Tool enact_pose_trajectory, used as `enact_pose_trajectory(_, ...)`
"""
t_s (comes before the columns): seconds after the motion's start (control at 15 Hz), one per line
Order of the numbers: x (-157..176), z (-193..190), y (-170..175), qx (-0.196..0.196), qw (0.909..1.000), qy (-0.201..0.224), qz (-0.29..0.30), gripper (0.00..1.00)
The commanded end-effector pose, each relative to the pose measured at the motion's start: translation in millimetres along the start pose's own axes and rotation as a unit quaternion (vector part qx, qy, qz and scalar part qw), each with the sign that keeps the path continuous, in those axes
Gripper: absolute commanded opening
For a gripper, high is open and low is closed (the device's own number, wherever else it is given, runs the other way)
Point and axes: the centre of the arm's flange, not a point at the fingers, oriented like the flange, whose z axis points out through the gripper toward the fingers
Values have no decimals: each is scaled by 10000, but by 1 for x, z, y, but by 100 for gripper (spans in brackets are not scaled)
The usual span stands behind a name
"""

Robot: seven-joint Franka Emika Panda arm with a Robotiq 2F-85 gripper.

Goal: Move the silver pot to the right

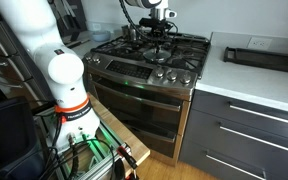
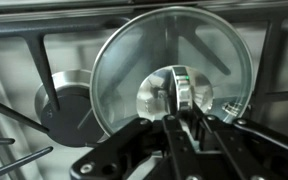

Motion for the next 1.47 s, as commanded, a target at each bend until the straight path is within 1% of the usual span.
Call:
enact_pose_trajectory(0.0, 13, -5, -2, 45, 10000, -22, -24, 4)
enact_pose_trajectory(0.33, 31, -16, -12, 85, 9999, -63, -127, 4)
enact_pose_trajectory(0.6, 51, -27, -26, 125, 9995, -123, -269, 4)
enact_pose_trajectory(0.93, 87, -54, -60, 160, 9973, -131, -707, 4)
enact_pose_trajectory(1.2, 116, -75, -94, 207, 9935, -99, -1119, 4)
enact_pose_trajectory(1.4, 135, -83, -118, 243, 9902, -45, -1376, 4)
